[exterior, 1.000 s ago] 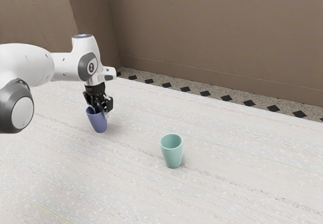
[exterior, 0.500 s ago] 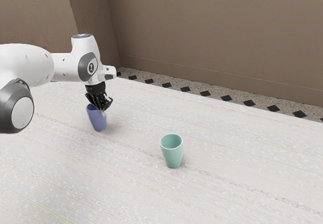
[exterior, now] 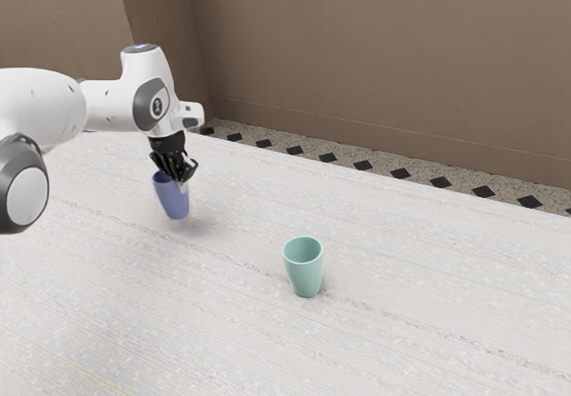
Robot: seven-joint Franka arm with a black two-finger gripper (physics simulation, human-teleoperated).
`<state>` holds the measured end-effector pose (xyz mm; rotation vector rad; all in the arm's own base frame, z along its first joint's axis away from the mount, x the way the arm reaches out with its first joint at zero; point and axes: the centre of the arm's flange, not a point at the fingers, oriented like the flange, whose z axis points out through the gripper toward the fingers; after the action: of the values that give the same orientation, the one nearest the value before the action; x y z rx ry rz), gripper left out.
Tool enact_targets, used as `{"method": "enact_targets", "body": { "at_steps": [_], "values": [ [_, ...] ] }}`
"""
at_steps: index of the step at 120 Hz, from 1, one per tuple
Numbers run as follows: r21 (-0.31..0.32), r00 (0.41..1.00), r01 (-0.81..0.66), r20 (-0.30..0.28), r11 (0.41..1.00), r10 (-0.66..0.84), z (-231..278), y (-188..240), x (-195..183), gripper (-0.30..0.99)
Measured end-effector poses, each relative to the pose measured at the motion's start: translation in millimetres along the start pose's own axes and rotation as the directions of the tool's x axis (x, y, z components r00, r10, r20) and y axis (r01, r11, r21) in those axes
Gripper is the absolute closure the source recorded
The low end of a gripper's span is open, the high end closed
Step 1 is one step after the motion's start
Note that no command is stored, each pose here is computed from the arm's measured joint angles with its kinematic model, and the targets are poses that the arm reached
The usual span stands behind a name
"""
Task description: Place the left cup onto the right cup
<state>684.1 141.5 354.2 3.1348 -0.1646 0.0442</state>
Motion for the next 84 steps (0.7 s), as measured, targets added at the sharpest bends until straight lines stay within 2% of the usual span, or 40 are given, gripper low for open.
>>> {"method": "enact_targets", "body": {
  "at_steps": [33, 84],
  "values": [
    [-0.021, 0.999, -0.039, -0.01, 0.999, 0.039, -30.9, 26.4, 1.1, 0.78],
    [-0.037, 0.986, -0.164, -0.003, 0.986, 0.164, -81.1, 108.4, 0.5, 0.79]
  ]
}}
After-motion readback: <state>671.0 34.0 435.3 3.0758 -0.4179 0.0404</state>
